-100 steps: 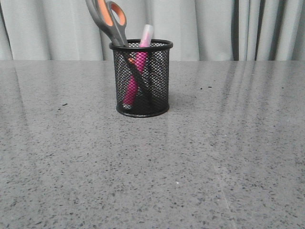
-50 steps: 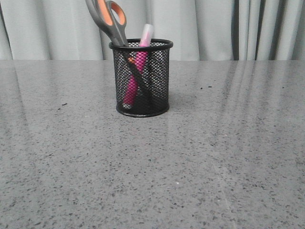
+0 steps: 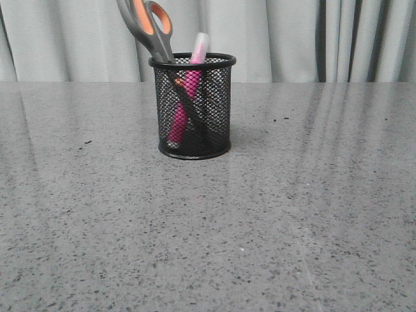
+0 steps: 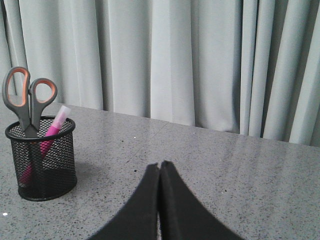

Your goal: Put pen and scissors into bin

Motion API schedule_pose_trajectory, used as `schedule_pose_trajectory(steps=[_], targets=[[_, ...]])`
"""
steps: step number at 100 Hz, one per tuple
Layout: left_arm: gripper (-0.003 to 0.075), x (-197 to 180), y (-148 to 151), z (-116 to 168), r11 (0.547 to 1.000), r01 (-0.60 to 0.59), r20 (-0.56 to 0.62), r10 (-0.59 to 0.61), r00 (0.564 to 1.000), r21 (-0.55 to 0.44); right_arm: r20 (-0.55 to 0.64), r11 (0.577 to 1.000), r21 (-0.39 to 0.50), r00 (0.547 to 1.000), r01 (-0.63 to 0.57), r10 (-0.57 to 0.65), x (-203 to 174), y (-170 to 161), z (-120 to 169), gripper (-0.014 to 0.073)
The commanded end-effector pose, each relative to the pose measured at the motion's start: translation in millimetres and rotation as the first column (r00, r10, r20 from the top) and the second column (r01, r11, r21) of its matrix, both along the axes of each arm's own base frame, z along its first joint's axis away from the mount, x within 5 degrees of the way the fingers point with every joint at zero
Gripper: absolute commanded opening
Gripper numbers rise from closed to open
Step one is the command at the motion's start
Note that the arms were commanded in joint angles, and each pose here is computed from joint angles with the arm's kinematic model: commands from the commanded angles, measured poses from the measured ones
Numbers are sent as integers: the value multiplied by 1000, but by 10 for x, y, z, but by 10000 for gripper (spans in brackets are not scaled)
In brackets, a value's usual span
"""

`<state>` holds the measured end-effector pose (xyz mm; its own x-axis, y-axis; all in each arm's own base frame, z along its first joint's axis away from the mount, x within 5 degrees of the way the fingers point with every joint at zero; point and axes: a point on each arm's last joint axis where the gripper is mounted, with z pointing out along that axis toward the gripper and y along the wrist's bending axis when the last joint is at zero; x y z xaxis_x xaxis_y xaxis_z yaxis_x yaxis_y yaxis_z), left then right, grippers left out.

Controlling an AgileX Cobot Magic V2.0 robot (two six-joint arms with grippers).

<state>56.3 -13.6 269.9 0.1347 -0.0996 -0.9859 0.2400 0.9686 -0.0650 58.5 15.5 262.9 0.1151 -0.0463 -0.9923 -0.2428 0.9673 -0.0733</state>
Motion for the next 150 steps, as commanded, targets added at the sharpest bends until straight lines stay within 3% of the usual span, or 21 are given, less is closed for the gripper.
schedule_pose_trajectory(steps=[1,10,18,22,25,41,79,150], targets=[[-20,-8,40,116,999,-40,51,41,998,-25,98,999,26,995,24,-26,-13,-25,155,-65],[-20,-6,43,112,999,-46,56,47,997,-14,98,999,26,995,24,-26,-13,-25,155,-65],[-20,-4,36,99,990,-69,87,59,994,121,98,999,26,995,24,-26,-13,-25,155,-65],[-20,0,36,87,987,-76,95,63,993,140,98,999,26,995,24,-26,-13,-25,155,-65],[-20,5,42,72,993,-76,93,67,993,94,98,999,26,995,24,-26,-13,-25,155,-65],[-20,48,56,-116,993,-104,40,102,994,49,98,999,26,995,24,-26,-13,-25,155,-65],[-20,7,91,-641,985,-157,-58,161,985,67,98,999,26,995,24,-26,-13,-25,155,-65],[-20,-17,99,-663,982,-170,-65,175,982,82,98,999,26,995,24,-26,-13,-25,155,-65]])
